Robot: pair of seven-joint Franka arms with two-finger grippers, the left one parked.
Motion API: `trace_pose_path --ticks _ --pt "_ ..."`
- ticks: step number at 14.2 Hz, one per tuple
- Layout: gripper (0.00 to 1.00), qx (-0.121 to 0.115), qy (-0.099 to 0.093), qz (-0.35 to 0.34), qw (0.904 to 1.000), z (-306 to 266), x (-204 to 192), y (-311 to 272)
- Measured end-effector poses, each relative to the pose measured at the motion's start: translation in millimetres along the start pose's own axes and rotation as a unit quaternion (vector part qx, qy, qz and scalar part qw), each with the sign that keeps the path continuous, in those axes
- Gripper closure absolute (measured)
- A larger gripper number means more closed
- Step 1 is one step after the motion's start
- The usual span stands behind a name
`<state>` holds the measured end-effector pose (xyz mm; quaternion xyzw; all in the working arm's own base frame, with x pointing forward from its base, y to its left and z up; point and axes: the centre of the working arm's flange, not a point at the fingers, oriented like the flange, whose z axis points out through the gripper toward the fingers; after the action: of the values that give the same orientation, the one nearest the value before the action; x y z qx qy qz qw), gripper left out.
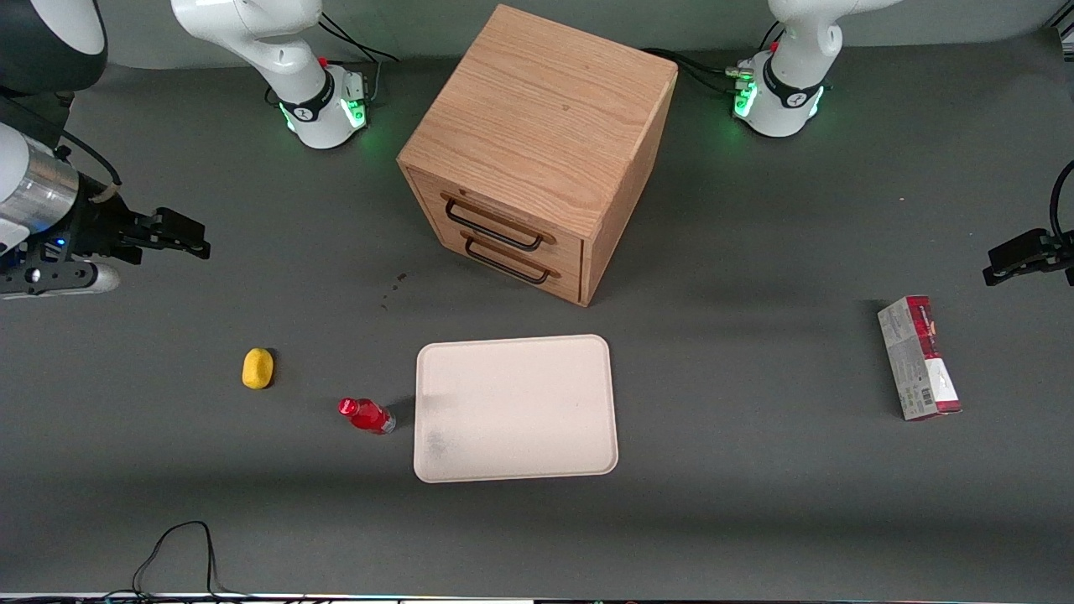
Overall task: Place coke bottle on tray
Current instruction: 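Move the open right gripper down over the red Coca-Cola bottle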
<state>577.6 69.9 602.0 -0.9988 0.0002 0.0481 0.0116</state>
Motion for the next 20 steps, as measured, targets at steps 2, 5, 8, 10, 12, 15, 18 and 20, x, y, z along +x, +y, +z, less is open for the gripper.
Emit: trace_pose_path --ticks 2,5,8,10,12,15,18,20 --pt "0.0 -0.003 -0.008 0.015 0.9999 8 20 -34" --pt "0.0 -0.01 -0.018 0.028 0.9994 23 45 -91" --pt "0.0 -0.014 -0.023 0.032 0.9991 28 51 -112" --pt "0.0 -0.014 -0.023 0.033 0.9991 30 53 -111" --pt "0.0 -0.015 -0.025 0.035 0.999 37 59 -112" --pt "0.0 -0.013 -0.02 0.037 0.999 67 86 -117" --pt "0.0 -0.01 -0.013 0.04 0.9991 117 121 -124" --pt "0.0 -0.008 -0.007 0.042 0.999 151 140 -127"
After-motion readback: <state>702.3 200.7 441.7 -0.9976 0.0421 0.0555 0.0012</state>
